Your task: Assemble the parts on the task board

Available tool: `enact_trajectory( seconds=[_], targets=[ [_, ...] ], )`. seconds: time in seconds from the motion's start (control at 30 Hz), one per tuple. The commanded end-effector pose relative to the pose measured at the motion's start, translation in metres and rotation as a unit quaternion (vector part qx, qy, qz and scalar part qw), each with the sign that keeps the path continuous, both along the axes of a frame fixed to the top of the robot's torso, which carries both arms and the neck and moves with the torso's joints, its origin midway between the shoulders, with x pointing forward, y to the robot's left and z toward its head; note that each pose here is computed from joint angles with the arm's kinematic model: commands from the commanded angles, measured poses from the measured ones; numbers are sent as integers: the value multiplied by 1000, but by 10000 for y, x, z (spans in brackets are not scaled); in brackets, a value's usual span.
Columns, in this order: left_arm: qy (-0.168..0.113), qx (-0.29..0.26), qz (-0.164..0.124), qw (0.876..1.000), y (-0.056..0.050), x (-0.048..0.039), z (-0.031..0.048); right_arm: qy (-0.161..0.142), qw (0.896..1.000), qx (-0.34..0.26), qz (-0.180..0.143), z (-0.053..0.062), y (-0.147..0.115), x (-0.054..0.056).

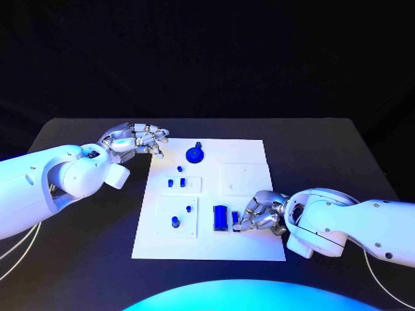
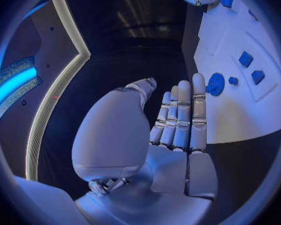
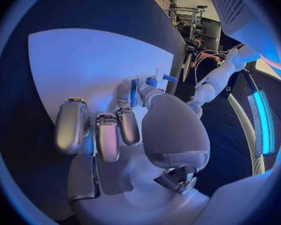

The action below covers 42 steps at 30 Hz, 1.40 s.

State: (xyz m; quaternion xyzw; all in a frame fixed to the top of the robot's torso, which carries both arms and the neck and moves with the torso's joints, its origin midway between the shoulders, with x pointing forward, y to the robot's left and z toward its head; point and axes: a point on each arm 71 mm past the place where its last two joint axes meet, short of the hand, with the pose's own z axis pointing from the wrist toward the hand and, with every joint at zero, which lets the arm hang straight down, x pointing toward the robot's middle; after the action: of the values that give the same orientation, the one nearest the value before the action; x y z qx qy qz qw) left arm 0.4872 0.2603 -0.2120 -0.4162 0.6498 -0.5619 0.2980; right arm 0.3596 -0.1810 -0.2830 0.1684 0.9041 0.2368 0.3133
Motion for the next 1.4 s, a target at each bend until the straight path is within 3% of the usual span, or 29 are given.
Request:
enact_trajectory(
  seconds=[0.03, 0.3, 0.5, 0.67, 0.8, 0.97, 1.1, 1.27, 1.4],
  targets=[
    [-1, -6, -7, 1000, -23, -5, 10, -11, 1000, -2, 0, 2, -6, 8],
    [-2, -6, -6, 1000, -25, -6, 10, -23, 1000, 15, 4, 103, -25, 8],
    [-4, -10, -3, 1000, -33, -7, 2, -58, 997, 50, -8, 270, -88, 146],
    [-10, -20, 5, 1000, -63, 5, -3, -112, 986, 118, -47, 411, -199, 416],
    [-24, -26, 26, 999, -80, 43, -6, -164, 963, 188, -101, 502, -341, 704],
    [-51, -36, 89, 994, -55, 151, -36, -226, 928, 249, -159, 545, -578, 1115],
    [-71, -42, 141, 987, -35, 275, -72, -257, 905, 278, -194, 538, -766, 1417],
    [-92, -37, 174, 980, -33, 405, -103, -268, 890, 304, -211, 529, -900, 1651],
    [-102, -34, 183, 977, -46, 468, -113, -275, 882, 320, -211, 530, -912, 1741]
  ],
)
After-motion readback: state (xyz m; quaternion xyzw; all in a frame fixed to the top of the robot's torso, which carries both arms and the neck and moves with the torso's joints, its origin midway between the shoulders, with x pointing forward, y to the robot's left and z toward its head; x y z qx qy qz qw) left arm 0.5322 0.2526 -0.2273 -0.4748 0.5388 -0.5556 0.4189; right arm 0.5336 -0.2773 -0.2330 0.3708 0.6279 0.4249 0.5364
